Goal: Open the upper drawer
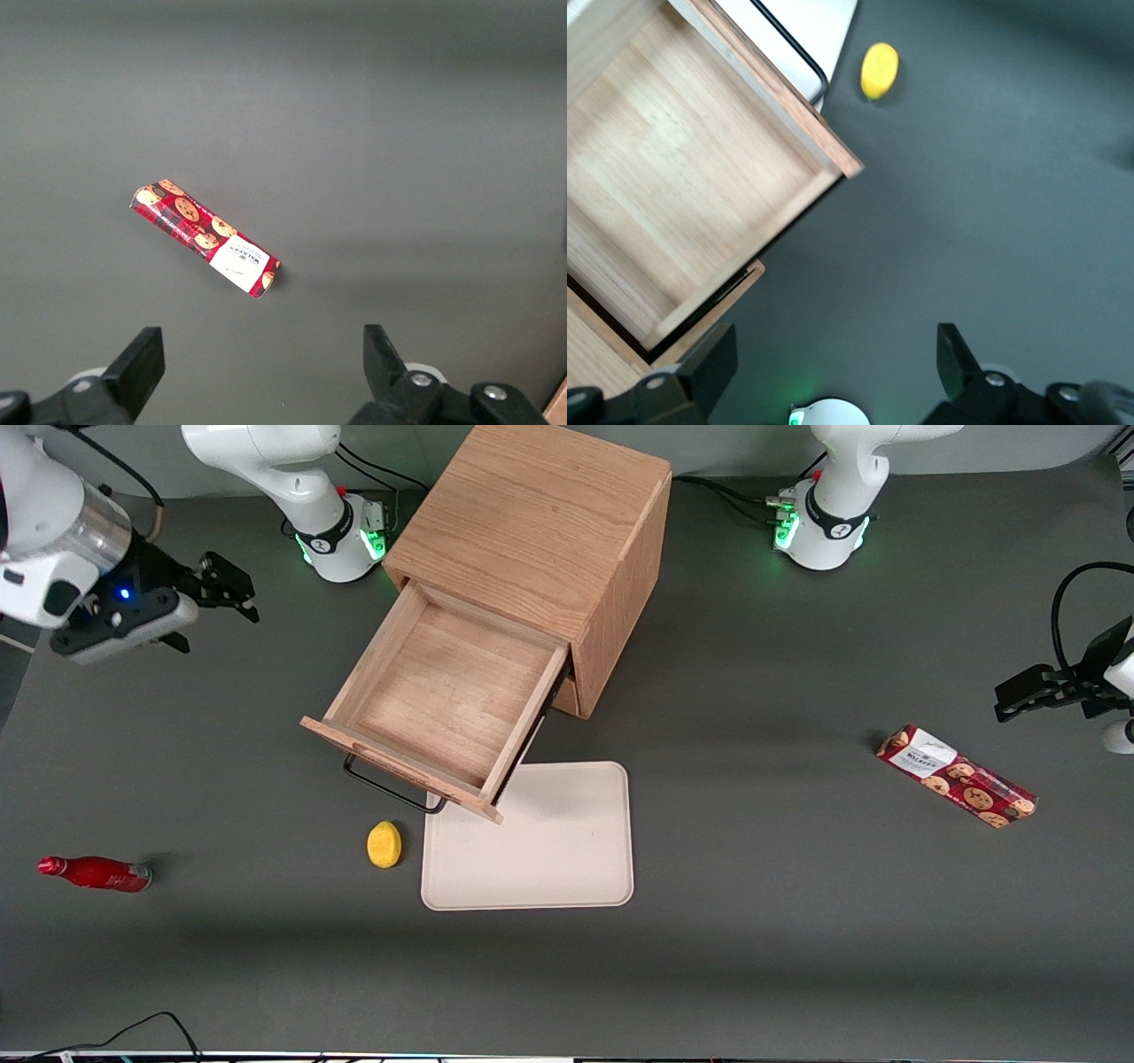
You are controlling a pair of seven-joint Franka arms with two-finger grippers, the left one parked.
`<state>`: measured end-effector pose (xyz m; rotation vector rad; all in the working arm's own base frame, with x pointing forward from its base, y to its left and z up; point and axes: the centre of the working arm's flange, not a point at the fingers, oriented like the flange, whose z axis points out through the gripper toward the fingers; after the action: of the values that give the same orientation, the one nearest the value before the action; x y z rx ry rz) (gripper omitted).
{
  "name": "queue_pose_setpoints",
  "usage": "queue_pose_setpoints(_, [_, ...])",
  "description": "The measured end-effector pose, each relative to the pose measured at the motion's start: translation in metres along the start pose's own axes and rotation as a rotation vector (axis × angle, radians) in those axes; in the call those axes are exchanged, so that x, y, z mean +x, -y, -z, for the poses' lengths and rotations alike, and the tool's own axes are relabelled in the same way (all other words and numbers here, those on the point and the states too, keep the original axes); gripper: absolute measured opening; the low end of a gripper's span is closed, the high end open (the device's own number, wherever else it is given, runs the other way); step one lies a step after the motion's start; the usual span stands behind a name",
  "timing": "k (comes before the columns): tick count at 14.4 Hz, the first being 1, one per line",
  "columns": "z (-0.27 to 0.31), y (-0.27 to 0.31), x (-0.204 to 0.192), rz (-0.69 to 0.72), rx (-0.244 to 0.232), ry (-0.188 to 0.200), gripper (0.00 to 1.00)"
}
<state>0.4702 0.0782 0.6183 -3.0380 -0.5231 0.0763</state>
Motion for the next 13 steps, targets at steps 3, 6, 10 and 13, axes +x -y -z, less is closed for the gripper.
queue_pose_setpoints(3, [0.003,-0.029,-0.025,0.005,-0.045,-0.015,1.0])
queue_pose_setpoints(6, [0.001,-0.045,-0.016,0.021,-0.083,-0.017,1.0])
queue_pose_setpoints(10, [-0.011,-0.053,0.006,-0.026,-0.078,0.001,1.0])
queue_pose_setpoints(13, [-0.002,-0.05,0.008,-0.148,-0.083,-0.023,1.0])
